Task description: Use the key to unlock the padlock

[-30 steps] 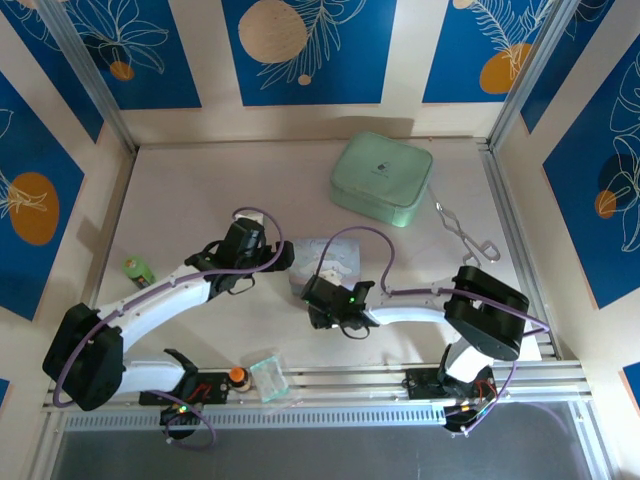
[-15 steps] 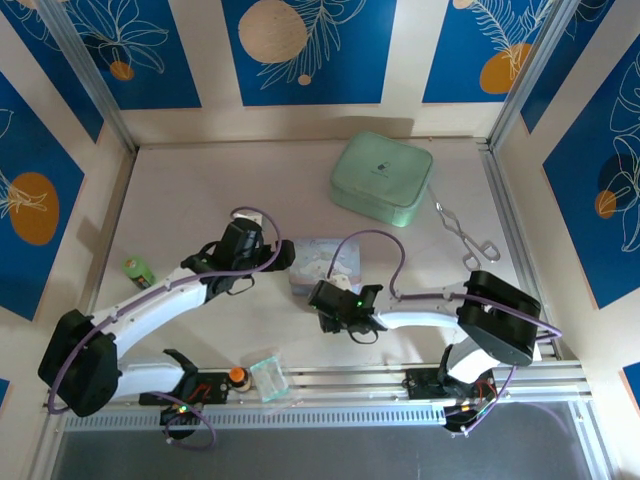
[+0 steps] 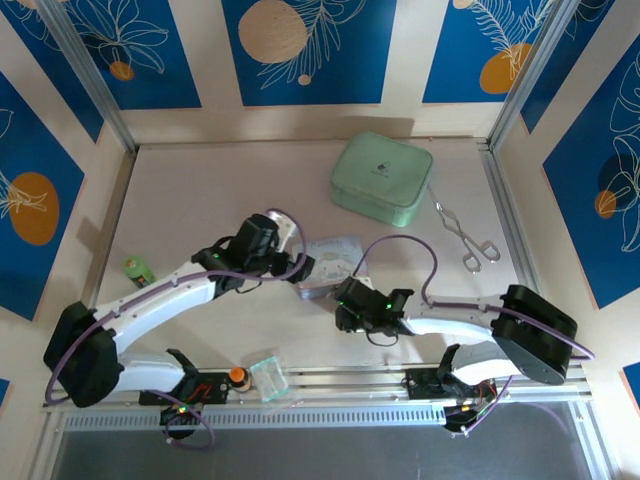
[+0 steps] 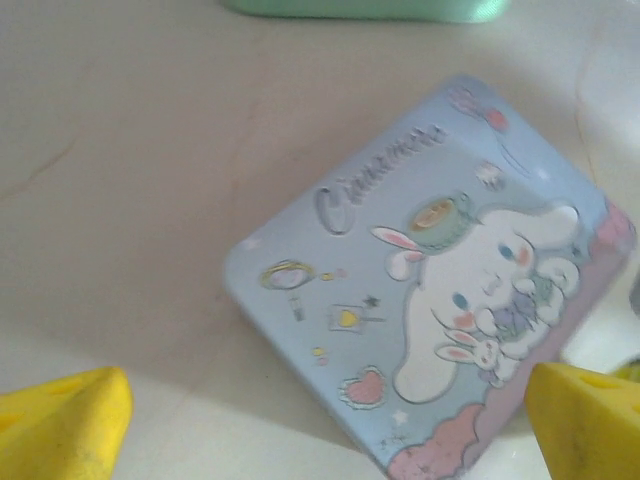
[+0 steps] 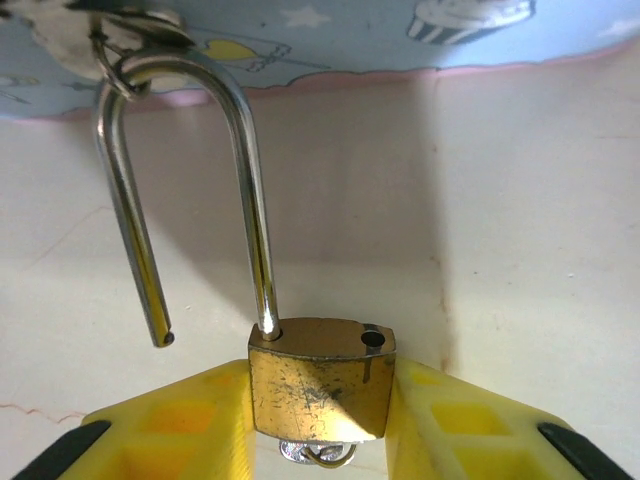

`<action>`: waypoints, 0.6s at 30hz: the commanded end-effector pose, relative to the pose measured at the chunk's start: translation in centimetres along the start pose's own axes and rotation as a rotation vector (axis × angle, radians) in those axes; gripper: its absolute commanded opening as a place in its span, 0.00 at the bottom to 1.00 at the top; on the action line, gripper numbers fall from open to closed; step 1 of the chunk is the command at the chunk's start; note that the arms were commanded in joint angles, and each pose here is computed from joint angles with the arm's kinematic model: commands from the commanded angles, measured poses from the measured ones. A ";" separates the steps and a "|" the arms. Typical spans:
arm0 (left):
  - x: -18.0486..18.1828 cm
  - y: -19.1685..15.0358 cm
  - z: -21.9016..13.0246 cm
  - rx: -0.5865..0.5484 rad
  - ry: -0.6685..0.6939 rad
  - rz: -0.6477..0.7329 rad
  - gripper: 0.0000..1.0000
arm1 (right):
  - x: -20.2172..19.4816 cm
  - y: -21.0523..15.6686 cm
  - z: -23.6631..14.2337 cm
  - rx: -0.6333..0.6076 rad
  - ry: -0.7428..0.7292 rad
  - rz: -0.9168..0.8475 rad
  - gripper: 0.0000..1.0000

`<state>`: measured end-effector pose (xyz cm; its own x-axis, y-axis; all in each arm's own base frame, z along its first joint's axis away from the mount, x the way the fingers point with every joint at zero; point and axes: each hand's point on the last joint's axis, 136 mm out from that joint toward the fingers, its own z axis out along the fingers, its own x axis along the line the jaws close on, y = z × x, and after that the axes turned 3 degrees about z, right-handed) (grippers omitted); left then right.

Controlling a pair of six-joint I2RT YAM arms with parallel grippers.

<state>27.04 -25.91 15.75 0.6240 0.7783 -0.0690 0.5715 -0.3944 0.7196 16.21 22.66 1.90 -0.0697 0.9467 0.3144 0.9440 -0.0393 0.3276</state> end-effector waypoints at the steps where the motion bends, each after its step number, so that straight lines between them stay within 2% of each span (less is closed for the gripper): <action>1: -1.4 -2.0 1.3 0.137 0.041 0.355 1.00 | -2.6 -0.7 0.3 0.018 -0.027 0.027 0.33; 3: -2.4 -3.0 2.6 0.193 0.030 0.443 1.00 | -3.1 -0.6 0.2 0.000 -0.023 0.039 0.33; 6: -3.5 -4.0 4.3 0.233 0.002 0.492 1.00 | -3.8 -0.4 0.2 -0.015 -0.027 0.063 0.33; 10: -5.1 -3.8 4.7 0.205 -0.011 0.544 0.92 | -3.8 -0.2 0.5 -0.005 -0.020 0.110 0.32; 13: -5.0 -4.5 5.2 0.249 0.048 0.602 0.90 | -3.5 0.1 0.7 -0.007 -0.002 0.145 0.31; 18: -4.2 -6.6 6.4 0.356 0.128 0.661 0.81 | -3.3 0.4 0.7 -0.022 0.012 0.192 0.30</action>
<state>24.02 -30.95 8.06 0.8483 0.4071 0.3385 0.2514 -0.8725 0.4190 16.88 21.76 2.03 0.0240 0.8987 0.4379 0.9437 -0.1649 0.2868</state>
